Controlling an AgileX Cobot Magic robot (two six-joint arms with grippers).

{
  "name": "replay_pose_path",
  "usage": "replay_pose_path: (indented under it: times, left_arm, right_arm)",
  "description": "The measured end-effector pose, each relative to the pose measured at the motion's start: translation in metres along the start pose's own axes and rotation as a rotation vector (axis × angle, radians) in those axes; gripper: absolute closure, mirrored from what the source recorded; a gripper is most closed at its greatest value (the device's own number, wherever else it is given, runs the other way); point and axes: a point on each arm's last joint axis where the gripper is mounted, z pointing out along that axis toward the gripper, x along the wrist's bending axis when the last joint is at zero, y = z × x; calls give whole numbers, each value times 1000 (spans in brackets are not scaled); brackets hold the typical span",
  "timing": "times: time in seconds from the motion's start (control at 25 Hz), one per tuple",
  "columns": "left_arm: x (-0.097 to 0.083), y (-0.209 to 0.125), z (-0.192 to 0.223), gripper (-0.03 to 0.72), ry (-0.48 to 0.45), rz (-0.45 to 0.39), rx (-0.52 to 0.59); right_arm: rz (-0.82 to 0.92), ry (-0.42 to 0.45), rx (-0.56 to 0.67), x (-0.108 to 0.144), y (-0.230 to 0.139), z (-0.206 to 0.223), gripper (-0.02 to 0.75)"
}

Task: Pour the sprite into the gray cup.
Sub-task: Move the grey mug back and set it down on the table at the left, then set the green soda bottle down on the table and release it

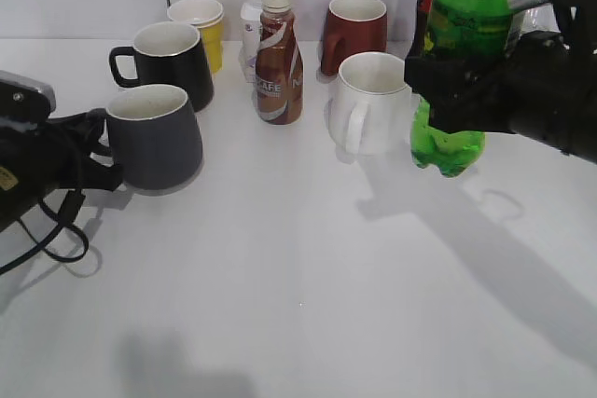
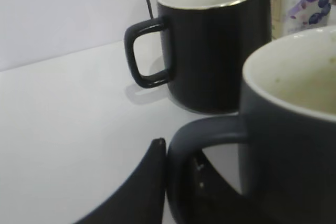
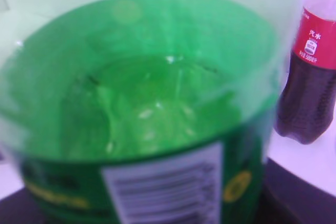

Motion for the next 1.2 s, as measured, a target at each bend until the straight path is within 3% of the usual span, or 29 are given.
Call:
replay_pose_path:
  times: [0.24, 0.64, 0.8, 1.0, 1.2]
  left_arm:
    - [-1, -7, -13, 628, -10, 9, -13]
    - [-1, -6, -25, 468, -20, 5, -19]
    - [0, -2, -37, 456, -19, 5, -25]
    - [3, 8, -50, 454, -10, -3, -35]
    - [5, 21, -60, 454, -10, -8, -51]
  right_arm:
    - [1, 0, 0, 0, 0, 0, 310]
    - [5, -9, -3, -1, 0, 0, 310]
    - [0, -86, -12, -8, 1, 0, 310]
    - [24, -240, -20, -37, -5, 4, 310]
    - [28, -295, -25, -51, -24, 18, 310]
